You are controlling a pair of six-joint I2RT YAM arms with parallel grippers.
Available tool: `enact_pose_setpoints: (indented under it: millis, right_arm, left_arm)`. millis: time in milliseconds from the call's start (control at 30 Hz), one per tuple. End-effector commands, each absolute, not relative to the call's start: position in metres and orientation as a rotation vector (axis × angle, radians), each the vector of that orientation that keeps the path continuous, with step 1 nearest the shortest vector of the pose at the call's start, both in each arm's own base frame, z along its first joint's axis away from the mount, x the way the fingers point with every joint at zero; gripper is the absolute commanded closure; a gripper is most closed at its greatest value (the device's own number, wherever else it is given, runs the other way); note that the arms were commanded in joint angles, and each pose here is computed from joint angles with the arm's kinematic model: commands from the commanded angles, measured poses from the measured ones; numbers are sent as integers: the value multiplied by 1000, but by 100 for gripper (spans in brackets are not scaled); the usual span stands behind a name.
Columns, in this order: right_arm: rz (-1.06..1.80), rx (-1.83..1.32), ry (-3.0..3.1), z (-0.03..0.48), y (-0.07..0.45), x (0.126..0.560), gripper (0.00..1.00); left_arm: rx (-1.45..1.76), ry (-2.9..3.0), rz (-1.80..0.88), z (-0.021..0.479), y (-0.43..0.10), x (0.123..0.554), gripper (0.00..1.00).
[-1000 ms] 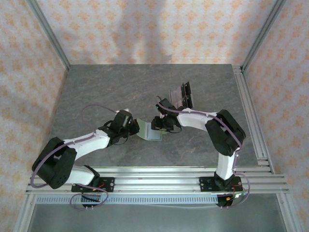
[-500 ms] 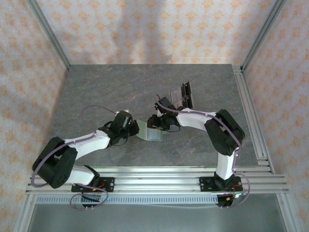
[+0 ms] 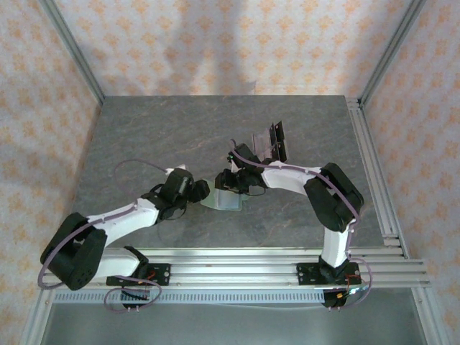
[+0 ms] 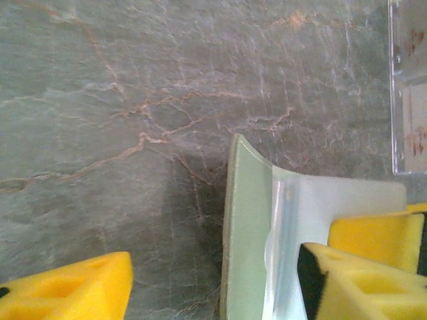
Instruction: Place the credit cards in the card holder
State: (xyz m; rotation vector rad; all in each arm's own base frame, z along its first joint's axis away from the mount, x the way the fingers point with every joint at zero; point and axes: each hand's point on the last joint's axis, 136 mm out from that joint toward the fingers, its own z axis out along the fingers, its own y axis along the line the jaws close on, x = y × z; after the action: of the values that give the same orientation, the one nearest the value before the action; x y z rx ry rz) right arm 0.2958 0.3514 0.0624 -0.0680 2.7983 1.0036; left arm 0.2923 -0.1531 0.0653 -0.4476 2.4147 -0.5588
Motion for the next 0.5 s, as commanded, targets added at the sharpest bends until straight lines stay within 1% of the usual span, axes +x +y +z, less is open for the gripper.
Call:
enact_pose_setpoints:
  millis: [0,100,200,467]
  right_arm:
    - [1056,-84,2767,74,367,300,58]
    - [1062,-95,2769,76,374,299,58]
    - [1059,-115,2780,75,382,297,58]
    - [1064,-134,2841,53,410,296,58]
  left_arm:
    - [-497,2401,-427,62,-130,284,23]
    - [-541,2378,-404,63,-121,280,17]
    - [-572,2360,-385,64,-114,276,14]
    - [-600,2334,-369,71,-105,271,12]
